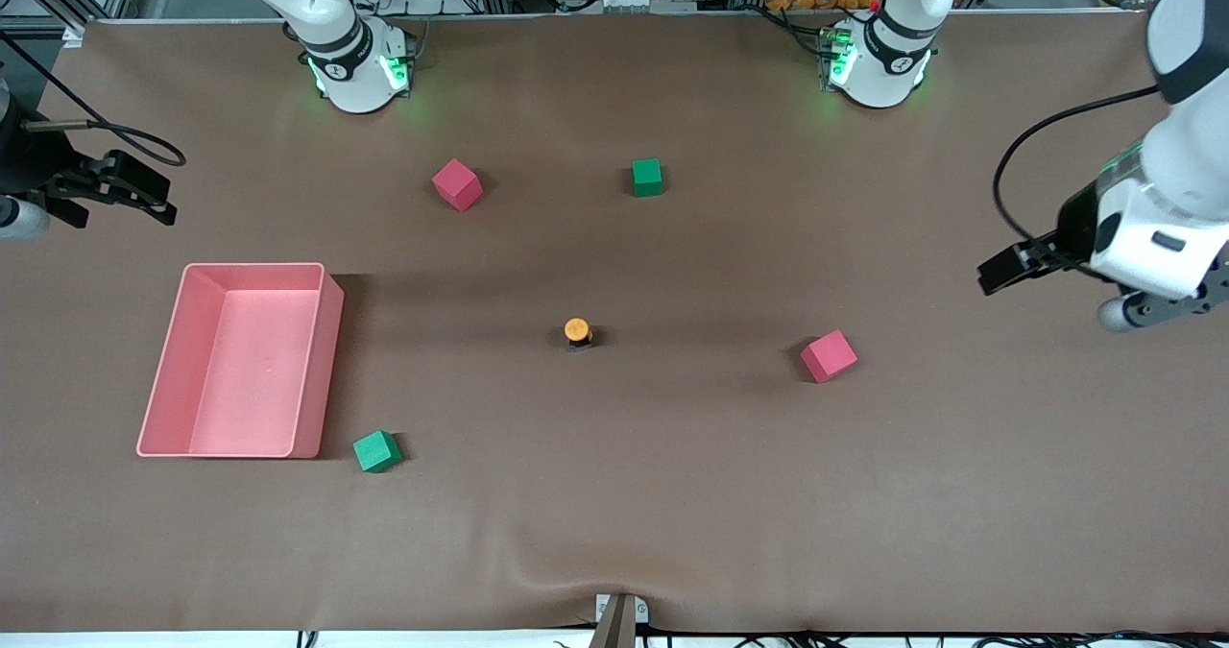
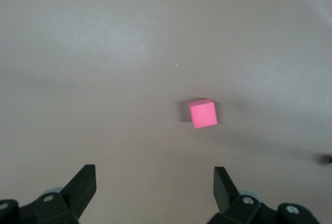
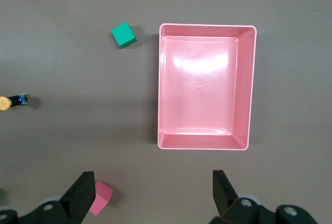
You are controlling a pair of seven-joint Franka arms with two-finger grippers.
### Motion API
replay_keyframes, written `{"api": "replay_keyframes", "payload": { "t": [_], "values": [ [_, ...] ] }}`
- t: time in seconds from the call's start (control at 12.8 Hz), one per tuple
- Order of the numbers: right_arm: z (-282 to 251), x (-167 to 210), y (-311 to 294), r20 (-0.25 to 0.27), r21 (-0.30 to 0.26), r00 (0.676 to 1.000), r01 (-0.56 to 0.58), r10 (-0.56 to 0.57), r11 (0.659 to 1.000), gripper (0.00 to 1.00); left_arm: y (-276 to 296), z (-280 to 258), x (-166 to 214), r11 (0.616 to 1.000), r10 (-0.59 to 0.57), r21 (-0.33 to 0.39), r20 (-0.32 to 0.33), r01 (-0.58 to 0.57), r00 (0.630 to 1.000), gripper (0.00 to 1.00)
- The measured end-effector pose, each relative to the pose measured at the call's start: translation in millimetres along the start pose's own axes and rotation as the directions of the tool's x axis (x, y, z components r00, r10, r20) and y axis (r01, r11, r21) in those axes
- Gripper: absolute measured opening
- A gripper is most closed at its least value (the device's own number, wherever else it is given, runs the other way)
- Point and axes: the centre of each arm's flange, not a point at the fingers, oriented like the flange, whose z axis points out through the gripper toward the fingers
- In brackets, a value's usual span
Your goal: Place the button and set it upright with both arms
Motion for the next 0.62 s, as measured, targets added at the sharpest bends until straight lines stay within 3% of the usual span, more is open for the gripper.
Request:
{"api": "replay_keyframes", "payload": {
  "t": [0.23,0.62],
  "values": [
    [0.0,0.0,1.5,0.000,0.000,1.000,-0.003,0.003,1.000,1.00,-23.5,-8.5,-1.5,0.997,0.077,-0.003,-0.027,-0.077,0.997,1.00],
    [-0.5,0.0,4.4,-0.001,0.000,1.000,-0.008,0.008,1.000,1.00,-7.4,-16.7,-15.3,0.993,0.119,-0.001,-0.024,-0.119,0.993,1.00]
  ]
}}
